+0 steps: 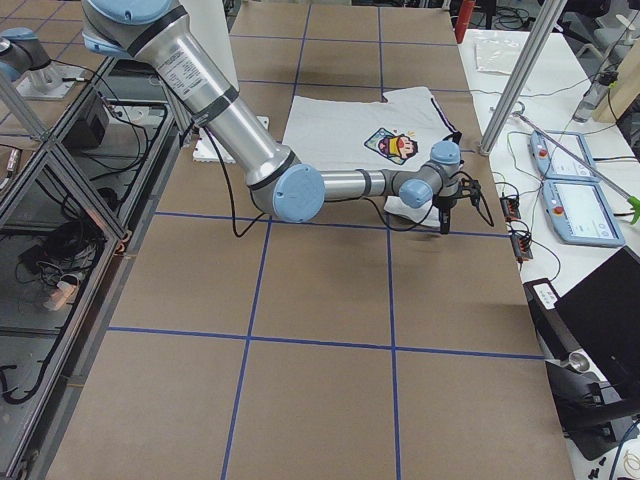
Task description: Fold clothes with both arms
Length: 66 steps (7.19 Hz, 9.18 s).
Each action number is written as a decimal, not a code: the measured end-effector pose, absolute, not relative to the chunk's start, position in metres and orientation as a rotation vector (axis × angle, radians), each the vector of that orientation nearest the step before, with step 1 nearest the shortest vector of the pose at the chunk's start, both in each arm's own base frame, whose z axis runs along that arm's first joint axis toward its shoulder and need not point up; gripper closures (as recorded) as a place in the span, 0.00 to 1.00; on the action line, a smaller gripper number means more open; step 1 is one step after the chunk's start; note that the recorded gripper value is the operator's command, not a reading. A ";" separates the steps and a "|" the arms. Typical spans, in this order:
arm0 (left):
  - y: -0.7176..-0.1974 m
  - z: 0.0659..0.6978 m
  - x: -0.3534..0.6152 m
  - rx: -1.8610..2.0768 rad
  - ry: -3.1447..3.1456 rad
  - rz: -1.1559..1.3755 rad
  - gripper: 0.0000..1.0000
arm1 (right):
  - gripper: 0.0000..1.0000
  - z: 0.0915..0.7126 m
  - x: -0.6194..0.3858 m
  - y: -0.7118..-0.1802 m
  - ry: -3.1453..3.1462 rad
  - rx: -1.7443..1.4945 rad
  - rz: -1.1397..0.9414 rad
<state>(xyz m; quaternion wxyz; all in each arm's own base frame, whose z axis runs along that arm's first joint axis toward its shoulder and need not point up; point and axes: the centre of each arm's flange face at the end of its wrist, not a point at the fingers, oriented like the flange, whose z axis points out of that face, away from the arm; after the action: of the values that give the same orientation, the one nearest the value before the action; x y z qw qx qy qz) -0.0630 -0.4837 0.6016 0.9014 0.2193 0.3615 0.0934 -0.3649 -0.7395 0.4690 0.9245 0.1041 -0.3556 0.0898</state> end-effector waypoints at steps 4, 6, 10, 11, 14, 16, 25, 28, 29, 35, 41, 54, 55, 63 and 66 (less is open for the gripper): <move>-0.484 0.602 -0.063 0.455 0.747 0.194 0.00 | 0.77 0.469 -0.371 -0.737 -0.730 0.210 0.177; -0.484 0.601 -0.063 0.456 0.747 0.195 0.00 | 1.00 0.469 -0.373 -0.736 -0.731 0.209 0.175; -0.484 0.602 -0.063 0.454 0.747 0.195 0.00 | 1.00 0.446 -0.373 -0.735 -0.760 0.237 0.167; -0.484 0.602 -0.063 0.454 0.747 0.195 0.00 | 1.00 0.434 -0.376 -0.733 -0.776 0.249 0.164; -0.484 0.600 -0.063 0.457 0.747 0.196 0.00 | 1.00 0.370 -0.421 -0.724 -0.850 0.248 0.190; -0.484 0.598 -0.063 0.461 0.748 0.196 0.00 | 1.00 0.328 -0.464 -0.727 -0.861 0.238 0.237; -0.483 0.596 -0.060 0.457 0.778 0.201 0.00 | 0.01 0.287 -0.523 -0.739 -0.793 0.273 0.352; -0.498 0.585 -0.038 0.457 0.793 0.239 0.01 | 0.00 0.283 -0.518 -0.740 -0.799 0.285 0.356; -0.518 0.571 -0.022 0.459 0.807 0.244 0.01 | 0.00 0.279 -0.512 -0.739 -0.813 0.296 0.358; -0.667 0.493 0.181 0.205 0.992 -0.028 0.04 | 0.00 0.325 -0.434 -0.671 -0.945 0.286 0.328; -0.729 0.471 0.312 0.252 0.980 -0.223 0.28 | 0.00 0.367 -0.415 -0.647 -0.933 0.267 0.312; -0.739 0.494 0.365 0.312 0.996 -0.261 1.00 | 0.00 0.363 -0.396 -0.652 -0.954 0.255 0.315; -0.740 0.492 0.366 0.315 0.996 -0.261 1.00 | 0.00 0.363 -0.396 -0.653 -0.952 0.256 0.316; -0.717 0.327 0.471 0.346 1.105 -0.395 1.00 | 0.00 0.362 -0.397 -0.652 -0.955 0.256 0.315; -0.702 0.318 0.507 0.393 1.067 -0.427 0.51 | 0.00 0.363 -0.397 -0.652 -0.952 0.255 0.318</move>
<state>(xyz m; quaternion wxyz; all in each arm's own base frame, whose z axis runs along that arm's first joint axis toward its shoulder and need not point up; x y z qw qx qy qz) 0.5067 -0.7021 0.3180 0.8212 0.1847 0.5013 -0.2008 -0.3972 -0.6524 0.3634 0.8690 0.1218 -0.4550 0.1518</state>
